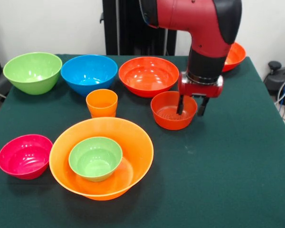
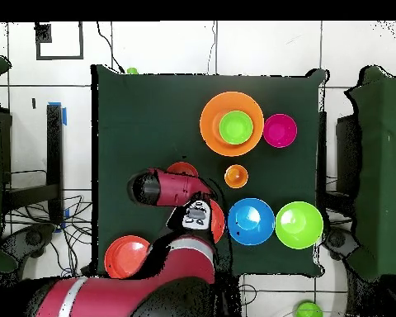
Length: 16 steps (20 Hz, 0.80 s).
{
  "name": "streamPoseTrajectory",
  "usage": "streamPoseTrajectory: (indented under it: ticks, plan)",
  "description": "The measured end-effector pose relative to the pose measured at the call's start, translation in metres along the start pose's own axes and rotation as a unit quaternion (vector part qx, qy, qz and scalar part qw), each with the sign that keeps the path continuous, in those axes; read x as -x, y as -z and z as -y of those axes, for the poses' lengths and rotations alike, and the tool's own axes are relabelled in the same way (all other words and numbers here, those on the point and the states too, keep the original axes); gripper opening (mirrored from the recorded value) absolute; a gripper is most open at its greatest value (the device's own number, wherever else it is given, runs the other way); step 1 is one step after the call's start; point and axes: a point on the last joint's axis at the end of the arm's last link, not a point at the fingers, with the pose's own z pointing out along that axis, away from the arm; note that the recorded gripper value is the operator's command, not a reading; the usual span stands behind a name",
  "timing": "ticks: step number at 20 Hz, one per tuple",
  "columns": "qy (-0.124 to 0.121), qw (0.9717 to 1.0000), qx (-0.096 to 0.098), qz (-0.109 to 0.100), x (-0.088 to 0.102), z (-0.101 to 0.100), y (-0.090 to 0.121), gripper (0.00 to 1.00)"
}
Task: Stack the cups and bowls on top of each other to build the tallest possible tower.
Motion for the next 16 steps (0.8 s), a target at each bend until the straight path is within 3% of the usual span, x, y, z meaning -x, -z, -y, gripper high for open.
streamPoseTrajectory:
  ticks: [3, 6, 7, 16]
  plan:
    - [0.019, 0.9994, -0.027, 0.001, -0.0029, -0.0014, -0.0130, 1.00]
    - [0.026, 0.9990, -0.036, 0.006, 0.0032, -0.0009, -0.0133, 1.00]
    - [0.027, 0.9989, -0.038, -0.001, 0.0037, -0.0007, -0.0143, 0.00]
    - [0.031, 0.9987, -0.038, -0.007, 0.0049, -0.0057, -0.0156, 0.00]
